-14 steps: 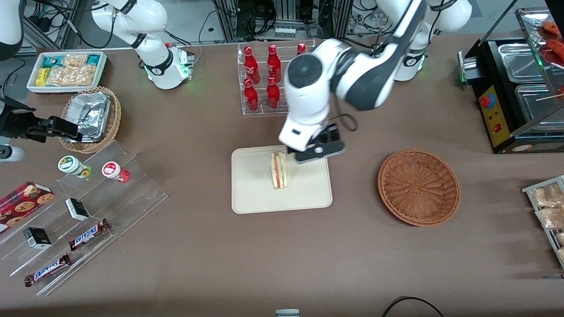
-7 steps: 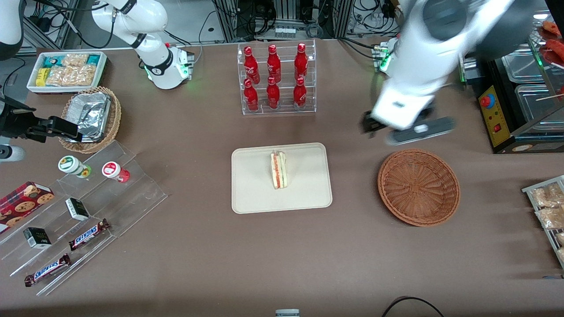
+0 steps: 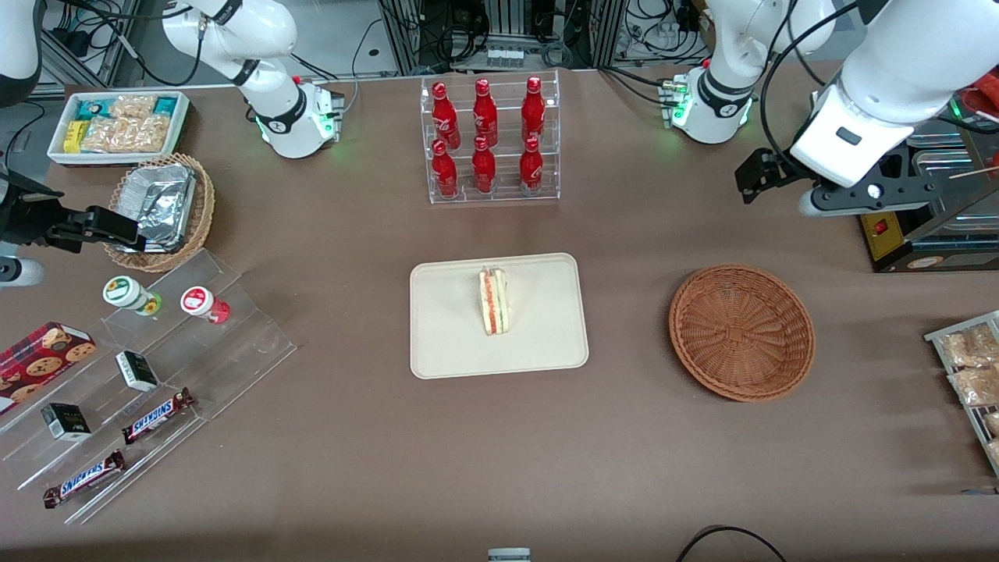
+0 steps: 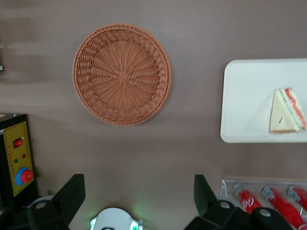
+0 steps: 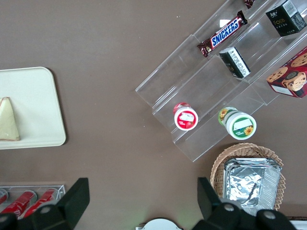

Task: Place sandwich from basket to tray

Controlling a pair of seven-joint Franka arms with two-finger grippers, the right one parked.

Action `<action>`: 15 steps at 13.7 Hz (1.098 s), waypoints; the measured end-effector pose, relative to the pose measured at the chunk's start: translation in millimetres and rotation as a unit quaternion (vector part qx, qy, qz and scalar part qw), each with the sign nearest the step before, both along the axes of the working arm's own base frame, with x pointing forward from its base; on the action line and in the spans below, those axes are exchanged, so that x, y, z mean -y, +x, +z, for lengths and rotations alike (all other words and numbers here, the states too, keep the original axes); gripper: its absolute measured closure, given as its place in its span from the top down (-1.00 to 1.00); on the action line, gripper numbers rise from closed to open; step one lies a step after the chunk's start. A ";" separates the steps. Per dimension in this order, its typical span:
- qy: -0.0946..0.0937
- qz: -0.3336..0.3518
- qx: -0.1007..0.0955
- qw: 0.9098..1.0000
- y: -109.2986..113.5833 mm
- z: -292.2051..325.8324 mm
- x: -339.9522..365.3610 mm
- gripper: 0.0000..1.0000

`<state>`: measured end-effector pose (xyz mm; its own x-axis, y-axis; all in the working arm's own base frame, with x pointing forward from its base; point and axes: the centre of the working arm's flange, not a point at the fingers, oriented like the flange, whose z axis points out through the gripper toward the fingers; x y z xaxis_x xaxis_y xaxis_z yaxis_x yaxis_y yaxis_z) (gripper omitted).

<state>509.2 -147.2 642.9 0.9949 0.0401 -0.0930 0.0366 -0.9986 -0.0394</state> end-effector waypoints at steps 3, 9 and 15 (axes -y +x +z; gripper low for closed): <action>-0.014 0.000 -0.002 1.000 -6.0 14.9 -34.3 1.00; -0.026 -0.028 -0.001 0.999 -5.5 17.9 -46.8 1.00; -0.011 -0.059 0.006 0.998 -12.2 20.7 -17.1 1.00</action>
<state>497.0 -130.1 663.7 0.9936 -0.0800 -0.0801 -0.0816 -0.9965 -0.0168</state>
